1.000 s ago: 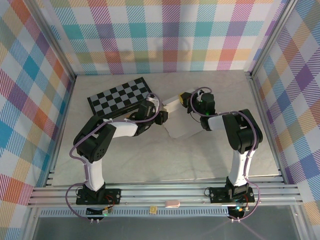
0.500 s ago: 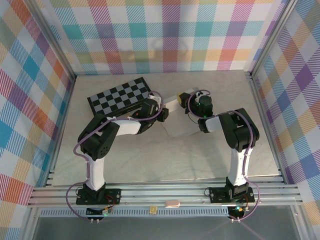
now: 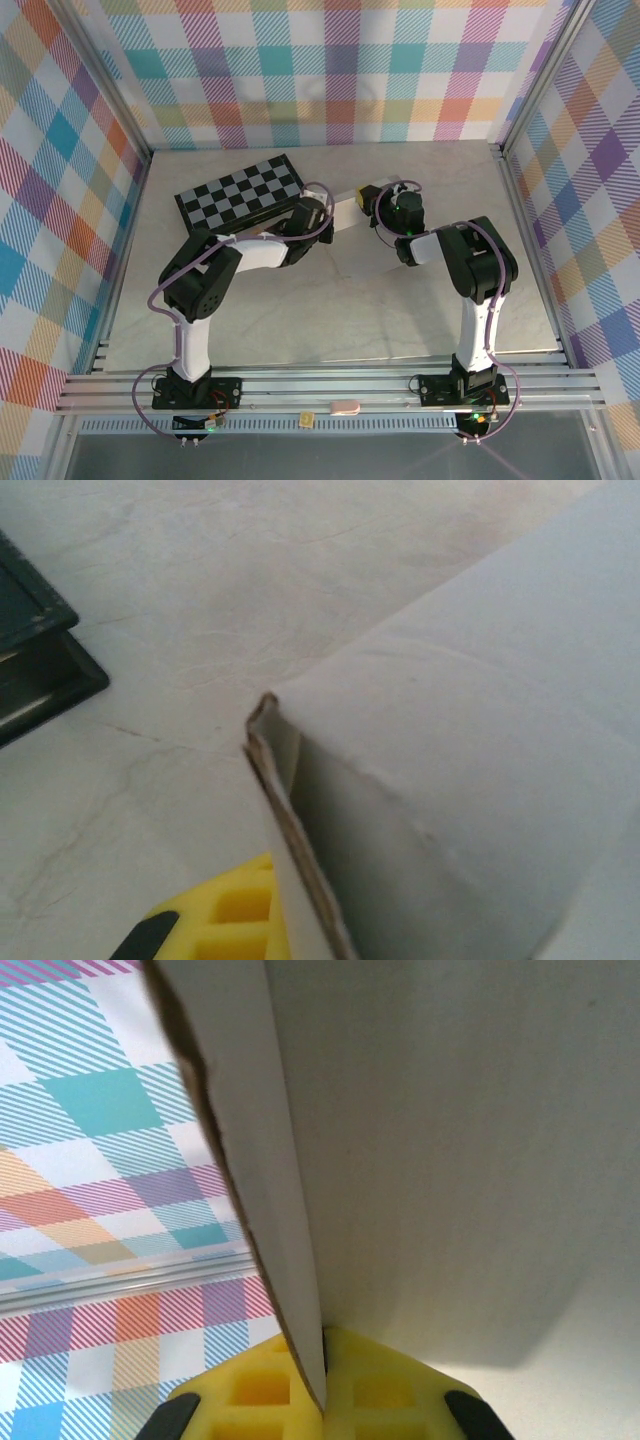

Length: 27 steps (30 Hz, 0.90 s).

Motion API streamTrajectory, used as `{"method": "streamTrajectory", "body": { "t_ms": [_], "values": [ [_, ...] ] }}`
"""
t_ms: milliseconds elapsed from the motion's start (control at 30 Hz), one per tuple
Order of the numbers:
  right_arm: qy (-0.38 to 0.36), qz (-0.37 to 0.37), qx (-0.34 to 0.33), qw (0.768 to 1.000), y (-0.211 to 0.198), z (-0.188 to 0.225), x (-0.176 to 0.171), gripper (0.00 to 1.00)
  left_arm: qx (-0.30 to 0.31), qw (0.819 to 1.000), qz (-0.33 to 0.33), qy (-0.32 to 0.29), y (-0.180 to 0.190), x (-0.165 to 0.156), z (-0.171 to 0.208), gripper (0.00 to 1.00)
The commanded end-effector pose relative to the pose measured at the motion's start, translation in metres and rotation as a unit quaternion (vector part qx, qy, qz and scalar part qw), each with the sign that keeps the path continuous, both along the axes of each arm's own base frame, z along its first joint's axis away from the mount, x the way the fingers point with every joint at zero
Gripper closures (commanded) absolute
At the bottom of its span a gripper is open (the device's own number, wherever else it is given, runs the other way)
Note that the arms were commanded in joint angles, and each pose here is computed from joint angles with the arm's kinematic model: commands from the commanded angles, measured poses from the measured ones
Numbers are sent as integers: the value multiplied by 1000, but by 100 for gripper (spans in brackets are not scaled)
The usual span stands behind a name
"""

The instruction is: Fold the paper box

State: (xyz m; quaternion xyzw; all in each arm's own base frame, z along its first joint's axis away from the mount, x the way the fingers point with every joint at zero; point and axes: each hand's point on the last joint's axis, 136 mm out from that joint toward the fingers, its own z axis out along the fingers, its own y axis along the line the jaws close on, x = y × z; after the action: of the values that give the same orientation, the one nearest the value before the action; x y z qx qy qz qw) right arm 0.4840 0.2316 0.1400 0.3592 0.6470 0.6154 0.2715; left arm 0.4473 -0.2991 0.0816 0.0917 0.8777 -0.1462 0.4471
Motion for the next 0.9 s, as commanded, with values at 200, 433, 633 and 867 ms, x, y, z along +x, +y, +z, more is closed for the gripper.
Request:
{"method": "streamTrajectory", "body": {
  "t_ms": [200,433,633,867],
  "values": [
    [58,16,-10,998,25,-22,-21,100,99,983,145,45,25,2,-18,100],
    [70,7,-14,997,25,-19,-27,100,145,967,191,86,44,-3,-24,100],
    [79,-3,-15,997,24,-17,-30,100,178,957,210,96,54,-5,-24,100],
    [92,-17,-19,995,16,-8,-35,93,194,954,210,92,60,-7,-15,100]
  ]
}}
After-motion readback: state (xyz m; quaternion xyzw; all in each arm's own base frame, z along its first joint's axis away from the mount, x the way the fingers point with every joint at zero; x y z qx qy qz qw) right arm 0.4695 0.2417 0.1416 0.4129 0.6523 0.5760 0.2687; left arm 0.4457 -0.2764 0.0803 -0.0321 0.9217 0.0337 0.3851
